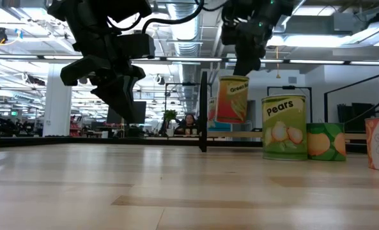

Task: Pick and place cans onto a shelf
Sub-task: Put the canned green beans on the shelf

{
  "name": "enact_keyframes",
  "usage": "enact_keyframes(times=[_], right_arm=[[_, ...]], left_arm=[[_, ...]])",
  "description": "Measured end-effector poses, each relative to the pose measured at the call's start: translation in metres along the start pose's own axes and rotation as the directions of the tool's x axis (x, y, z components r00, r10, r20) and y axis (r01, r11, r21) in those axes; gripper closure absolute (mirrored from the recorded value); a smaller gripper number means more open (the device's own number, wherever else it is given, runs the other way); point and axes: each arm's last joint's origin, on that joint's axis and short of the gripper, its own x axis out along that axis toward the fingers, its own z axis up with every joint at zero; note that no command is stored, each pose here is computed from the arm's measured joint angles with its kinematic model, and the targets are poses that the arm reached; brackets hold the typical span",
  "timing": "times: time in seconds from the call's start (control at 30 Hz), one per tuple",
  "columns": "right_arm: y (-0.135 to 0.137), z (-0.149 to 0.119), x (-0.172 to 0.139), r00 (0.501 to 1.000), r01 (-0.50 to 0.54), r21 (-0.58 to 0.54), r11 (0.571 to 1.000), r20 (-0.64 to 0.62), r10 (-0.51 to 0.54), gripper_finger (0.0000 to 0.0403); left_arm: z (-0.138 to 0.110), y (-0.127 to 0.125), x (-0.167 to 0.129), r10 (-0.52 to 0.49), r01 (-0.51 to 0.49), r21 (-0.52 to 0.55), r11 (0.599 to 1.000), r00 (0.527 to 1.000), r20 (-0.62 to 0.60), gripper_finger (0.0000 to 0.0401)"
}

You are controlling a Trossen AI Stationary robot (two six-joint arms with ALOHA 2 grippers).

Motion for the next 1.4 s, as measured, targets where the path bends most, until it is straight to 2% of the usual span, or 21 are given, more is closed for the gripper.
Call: enact_keyframes(times=[0.33,0.77,0.93,1.07,1.4], right_arm=[[-0.026,0.001,-0.003,0.999,0.040,0.051,0.998,0.031,-0.042,0.0400],[-0.021,0.007,-0.003,0.996,0.029,0.066,0.997,0.086,-0.034,0.0398],[-0.022,0.005,0.000,0.996,0.032,0.052,0.998,0.079,-0.036,0.0395],[-0.023,0.001,0.005,0.996,0.035,0.110,0.993,0.080,-0.044,0.0399],[-0.023,0.000,0.007,0.996,0.038,0.096,0.995,0.080,-0.046,0.0391]], left_arm=[[0.000,0.000,0.000,0.000,0.000,0.001,1.000,1.000,-0.001,0.0401],[0.000,0.000,0.000,0.000,0.000,-0.002,1.000,1.000,-0.001,0.0401],[0.000,0.000,0.000,0.000,0.000,0.007,1.000,1.000,-0.001,0.0401],[0.000,0.000,0.000,0.000,0.000,0.000,1.000,1.000,-0.001,0.0401],[0.000,0.000,0.000,0.001,-0.001,0.004,1.000,1.000,-0.001,0.0401]])
